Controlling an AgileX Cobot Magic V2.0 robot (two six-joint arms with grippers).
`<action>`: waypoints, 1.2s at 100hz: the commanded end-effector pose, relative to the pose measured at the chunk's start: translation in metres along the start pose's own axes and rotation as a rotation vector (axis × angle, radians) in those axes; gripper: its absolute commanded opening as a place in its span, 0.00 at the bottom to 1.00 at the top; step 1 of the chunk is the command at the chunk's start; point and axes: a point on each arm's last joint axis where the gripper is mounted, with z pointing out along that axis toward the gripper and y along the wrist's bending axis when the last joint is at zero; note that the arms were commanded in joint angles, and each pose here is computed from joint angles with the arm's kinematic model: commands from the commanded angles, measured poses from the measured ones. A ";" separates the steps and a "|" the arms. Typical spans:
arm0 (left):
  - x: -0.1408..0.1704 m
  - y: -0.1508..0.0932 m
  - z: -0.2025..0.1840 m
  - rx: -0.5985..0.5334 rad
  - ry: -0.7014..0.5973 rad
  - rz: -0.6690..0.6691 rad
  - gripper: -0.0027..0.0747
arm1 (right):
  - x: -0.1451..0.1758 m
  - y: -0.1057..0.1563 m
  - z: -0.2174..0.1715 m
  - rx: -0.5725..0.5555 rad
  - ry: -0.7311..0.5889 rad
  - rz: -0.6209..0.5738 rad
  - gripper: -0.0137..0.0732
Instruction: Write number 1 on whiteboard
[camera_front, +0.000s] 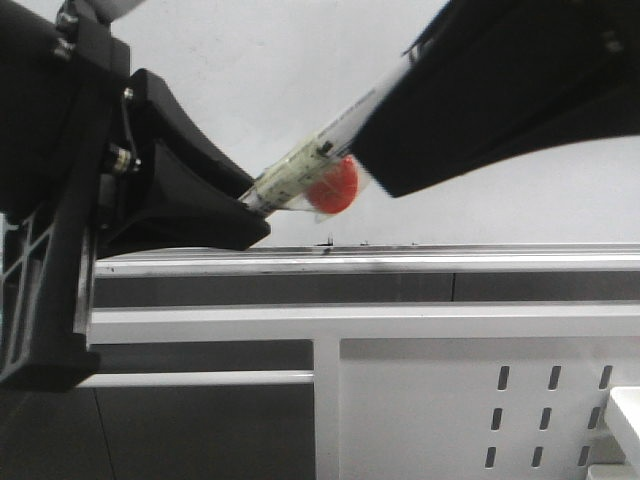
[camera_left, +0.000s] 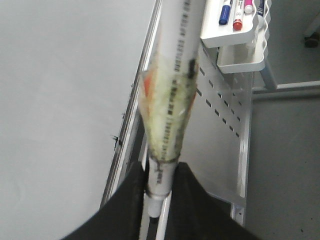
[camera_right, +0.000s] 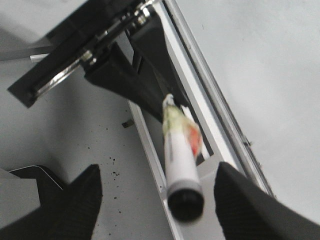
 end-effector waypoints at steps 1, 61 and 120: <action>-0.018 0.006 -0.006 -0.015 -0.112 -0.019 0.01 | -0.020 -0.008 -0.005 0.064 -0.122 -0.007 0.65; -0.022 0.006 -0.006 -0.009 -0.150 -0.021 0.01 | -0.017 -0.008 -0.001 0.051 -0.091 -0.015 0.08; -0.038 0.024 -0.066 -0.155 -0.298 -0.232 0.56 | -0.024 -0.012 -0.020 0.120 -0.208 0.048 0.08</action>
